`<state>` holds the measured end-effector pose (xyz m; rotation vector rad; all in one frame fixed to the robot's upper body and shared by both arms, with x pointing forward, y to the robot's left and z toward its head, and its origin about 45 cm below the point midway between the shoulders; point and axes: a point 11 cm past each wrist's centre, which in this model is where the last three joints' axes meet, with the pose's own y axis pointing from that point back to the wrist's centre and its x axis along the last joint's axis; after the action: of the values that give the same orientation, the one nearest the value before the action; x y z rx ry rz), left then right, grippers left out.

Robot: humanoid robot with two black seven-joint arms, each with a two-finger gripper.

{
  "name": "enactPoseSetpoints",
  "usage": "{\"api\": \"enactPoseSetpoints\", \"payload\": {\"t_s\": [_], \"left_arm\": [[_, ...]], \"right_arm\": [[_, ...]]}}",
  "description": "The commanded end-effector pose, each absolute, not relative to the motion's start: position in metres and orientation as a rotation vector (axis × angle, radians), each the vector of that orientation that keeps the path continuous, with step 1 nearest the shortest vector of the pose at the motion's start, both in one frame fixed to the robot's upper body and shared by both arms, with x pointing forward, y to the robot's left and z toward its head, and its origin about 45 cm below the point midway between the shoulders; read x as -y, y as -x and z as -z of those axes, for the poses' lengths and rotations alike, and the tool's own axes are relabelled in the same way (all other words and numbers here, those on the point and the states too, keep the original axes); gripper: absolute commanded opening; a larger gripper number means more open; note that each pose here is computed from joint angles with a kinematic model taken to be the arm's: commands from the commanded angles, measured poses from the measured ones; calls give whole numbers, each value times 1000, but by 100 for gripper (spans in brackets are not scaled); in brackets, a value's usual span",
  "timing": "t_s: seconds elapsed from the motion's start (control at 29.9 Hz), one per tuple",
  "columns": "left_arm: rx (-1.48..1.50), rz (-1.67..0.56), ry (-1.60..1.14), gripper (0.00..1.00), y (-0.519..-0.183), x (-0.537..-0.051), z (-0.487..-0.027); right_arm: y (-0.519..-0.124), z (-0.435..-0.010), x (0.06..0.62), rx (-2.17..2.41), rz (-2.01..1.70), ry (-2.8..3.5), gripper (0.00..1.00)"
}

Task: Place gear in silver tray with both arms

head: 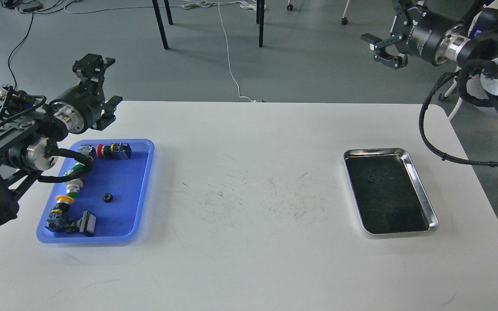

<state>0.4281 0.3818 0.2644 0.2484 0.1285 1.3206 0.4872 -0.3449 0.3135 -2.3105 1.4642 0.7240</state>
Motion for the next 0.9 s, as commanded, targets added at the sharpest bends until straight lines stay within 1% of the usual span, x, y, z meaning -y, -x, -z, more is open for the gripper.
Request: {"api": "enactPoseSetpoints", "payload": {"t_s": [0.0,0.1,0.2,0.3,0.37,0.47,0.67,0.8,0.87], "left_arm": [[-69,-1210,-384,98,-386,-406,-276],[65,-1053,-584,98,-348,-413,-277],[223,-946,-717,98,-326,-416,-263],[434,-845,-860,98,-317,-418,-248],[566,-760,-962,98,-306,-417,-225],[692,-649,-1025,97,-293,-404,-197],[823,-504,-1083,96,-286,-390,-157],[919,-397,-1131,96,-288,-386,-141],[942,-374,-1167,96,-290,-393,-138]], "right_arm": [[-459,-262,374,-1465,-897,2088,96],[-433,-226,382,-1459,-981,1985,96],[-418,-202,365,-1430,-1053,1995,96],[-416,-198,359,-1414,-1063,1988,96],[-416,-195,354,-1408,-1070,1979,96],[-416,-196,353,-1404,-1068,1981,97],[-414,-191,349,-1419,-1075,2032,97],[-414,-189,347,-1428,-1076,2058,97],[-414,-190,347,-1427,-1076,2060,97]]}}
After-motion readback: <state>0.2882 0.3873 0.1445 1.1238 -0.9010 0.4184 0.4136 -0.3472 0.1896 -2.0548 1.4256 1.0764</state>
